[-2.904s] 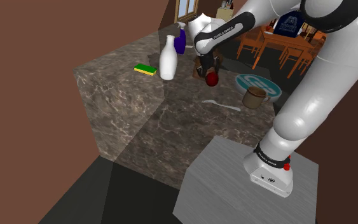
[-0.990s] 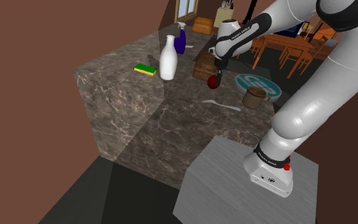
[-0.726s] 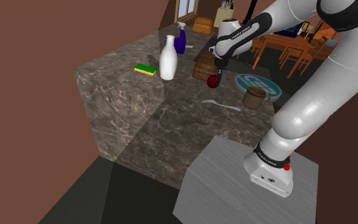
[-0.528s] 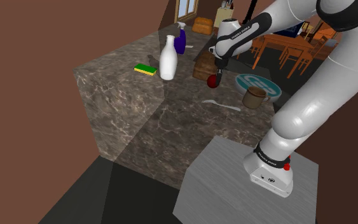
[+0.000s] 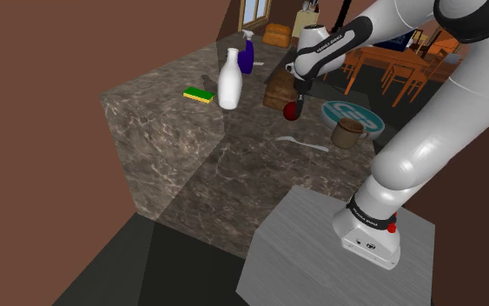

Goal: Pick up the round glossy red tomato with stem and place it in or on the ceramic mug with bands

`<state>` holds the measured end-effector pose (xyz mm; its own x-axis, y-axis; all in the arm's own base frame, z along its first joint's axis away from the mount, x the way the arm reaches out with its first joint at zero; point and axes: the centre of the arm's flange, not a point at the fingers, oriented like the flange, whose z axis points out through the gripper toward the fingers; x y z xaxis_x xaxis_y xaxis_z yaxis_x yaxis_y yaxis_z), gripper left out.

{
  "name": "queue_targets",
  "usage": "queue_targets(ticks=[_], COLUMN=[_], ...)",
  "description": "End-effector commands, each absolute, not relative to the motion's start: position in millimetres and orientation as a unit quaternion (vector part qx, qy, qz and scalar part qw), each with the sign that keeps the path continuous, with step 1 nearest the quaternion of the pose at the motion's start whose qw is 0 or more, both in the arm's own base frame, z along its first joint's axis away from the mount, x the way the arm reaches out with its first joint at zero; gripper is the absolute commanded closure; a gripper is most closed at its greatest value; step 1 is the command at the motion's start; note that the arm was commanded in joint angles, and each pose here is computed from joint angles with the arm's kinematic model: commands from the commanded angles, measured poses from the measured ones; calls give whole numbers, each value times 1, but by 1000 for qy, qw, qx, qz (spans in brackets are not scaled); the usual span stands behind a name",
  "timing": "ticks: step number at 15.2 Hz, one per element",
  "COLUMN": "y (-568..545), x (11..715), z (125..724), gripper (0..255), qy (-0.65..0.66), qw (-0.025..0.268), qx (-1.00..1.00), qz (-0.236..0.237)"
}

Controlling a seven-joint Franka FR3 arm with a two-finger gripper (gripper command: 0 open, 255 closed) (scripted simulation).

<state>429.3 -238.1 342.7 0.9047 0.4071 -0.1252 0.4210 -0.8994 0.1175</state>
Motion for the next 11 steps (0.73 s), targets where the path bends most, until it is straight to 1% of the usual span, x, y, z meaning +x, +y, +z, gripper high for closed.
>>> queue_targets(ticks=[1, 11], y=[-238, -238], x=[428, 428], z=[350, 403], gripper=[255, 255], qy=[213, 213], qw=[70, 70], qx=[973, 973], qz=[-51, -51])
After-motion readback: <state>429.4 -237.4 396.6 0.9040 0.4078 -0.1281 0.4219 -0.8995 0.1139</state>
